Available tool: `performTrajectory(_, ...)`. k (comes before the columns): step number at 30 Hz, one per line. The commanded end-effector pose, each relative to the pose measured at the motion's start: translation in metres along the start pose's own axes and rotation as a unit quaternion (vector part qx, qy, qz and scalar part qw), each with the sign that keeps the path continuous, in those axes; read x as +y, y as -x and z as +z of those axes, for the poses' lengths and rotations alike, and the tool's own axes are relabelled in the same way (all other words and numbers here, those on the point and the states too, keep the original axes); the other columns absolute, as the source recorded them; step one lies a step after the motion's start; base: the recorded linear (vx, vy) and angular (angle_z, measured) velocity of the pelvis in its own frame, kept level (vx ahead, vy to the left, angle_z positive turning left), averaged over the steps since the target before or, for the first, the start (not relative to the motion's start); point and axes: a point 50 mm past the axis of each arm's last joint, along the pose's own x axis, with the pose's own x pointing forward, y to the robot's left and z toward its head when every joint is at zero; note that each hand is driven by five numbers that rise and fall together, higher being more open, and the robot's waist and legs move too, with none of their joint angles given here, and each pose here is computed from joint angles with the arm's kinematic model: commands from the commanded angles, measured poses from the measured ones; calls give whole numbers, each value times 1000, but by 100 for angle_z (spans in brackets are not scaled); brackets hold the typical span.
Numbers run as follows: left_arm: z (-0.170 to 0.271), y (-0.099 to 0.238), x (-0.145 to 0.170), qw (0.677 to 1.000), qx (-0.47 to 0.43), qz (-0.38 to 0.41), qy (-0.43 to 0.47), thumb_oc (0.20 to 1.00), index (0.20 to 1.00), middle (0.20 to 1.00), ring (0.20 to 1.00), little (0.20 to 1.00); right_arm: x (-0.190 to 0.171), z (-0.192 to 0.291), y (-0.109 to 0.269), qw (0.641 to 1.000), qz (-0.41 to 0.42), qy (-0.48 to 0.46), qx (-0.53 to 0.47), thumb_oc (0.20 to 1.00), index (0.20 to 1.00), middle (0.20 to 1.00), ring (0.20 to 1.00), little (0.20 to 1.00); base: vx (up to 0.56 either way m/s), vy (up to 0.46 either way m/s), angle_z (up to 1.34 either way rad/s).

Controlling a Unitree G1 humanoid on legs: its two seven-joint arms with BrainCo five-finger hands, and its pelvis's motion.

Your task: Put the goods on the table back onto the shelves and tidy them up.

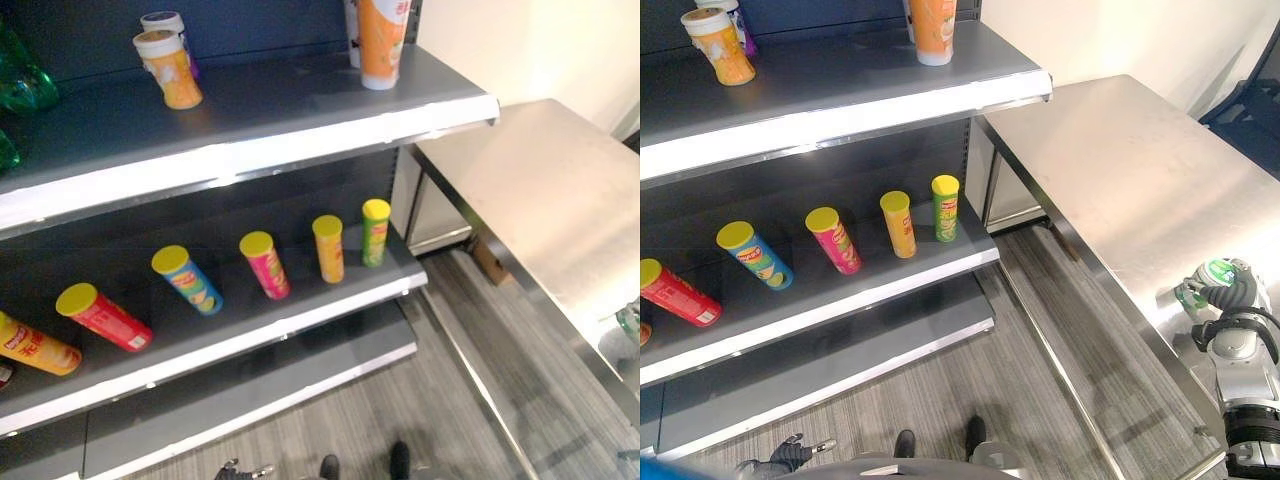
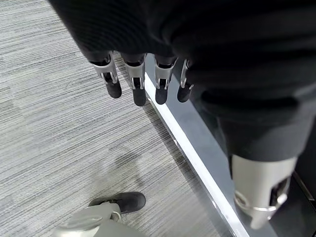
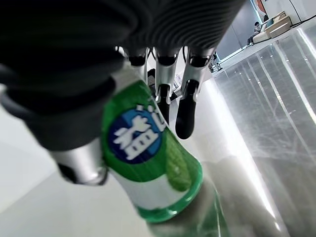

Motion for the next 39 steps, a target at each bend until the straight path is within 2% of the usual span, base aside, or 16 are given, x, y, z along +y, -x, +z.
performTrajectory(1,6,-4,11,1000,3,15,-9,1000,1000,1000,1000,1000,-27,31,-10,997,-46,-2,-64,200,200,200,200,200,0,0,0)
performTrajectory(7,8,-4,12,1000,-2,18,-1,1000,1000,1000,1000,1000,-40,52,-4,989,-78,-12,-121,200,200,200,200,200,7,-45,1)
performTrajectory(11,9,-4,13,1000,-5,19,6,1000,1000,1000,1000,1000,-47,81,4,976,-86,-32,-195,200,200,200,200,200,2,-73,5)
performTrajectory(18,9,-3,12,999,-13,18,32,1000,1000,1000,1000,1000,-57,140,20,938,-74,-72,-332,200,200,200,200,200,-15,-70,19)
performTrajectory(22,23,-4,10,999,-35,12,39,1000,1000,1000,1000,1000,-77,159,26,920,-101,-64,-373,200,200,200,200,200,-80,39,117)
performTrajectory(25,12,-3,12,999,-19,14,33,1000,1000,1000,1000,1000,-84,176,31,907,-104,-60,-403,200,200,200,200,200,88,122,146)
performTrajectory(33,8,-3,14,1000,-16,15,22,1000,1000,1000,1000,1000,-89,208,36,883,-98,-86,-452,200,200,200,200,200,68,139,21)
performTrajectory(39,9,-3,21,999,-20,25,20,1000,1000,1000,1000,1000,-100,223,42,867,-125,-68,-478,200,200,200,200,200,54,230,-2)
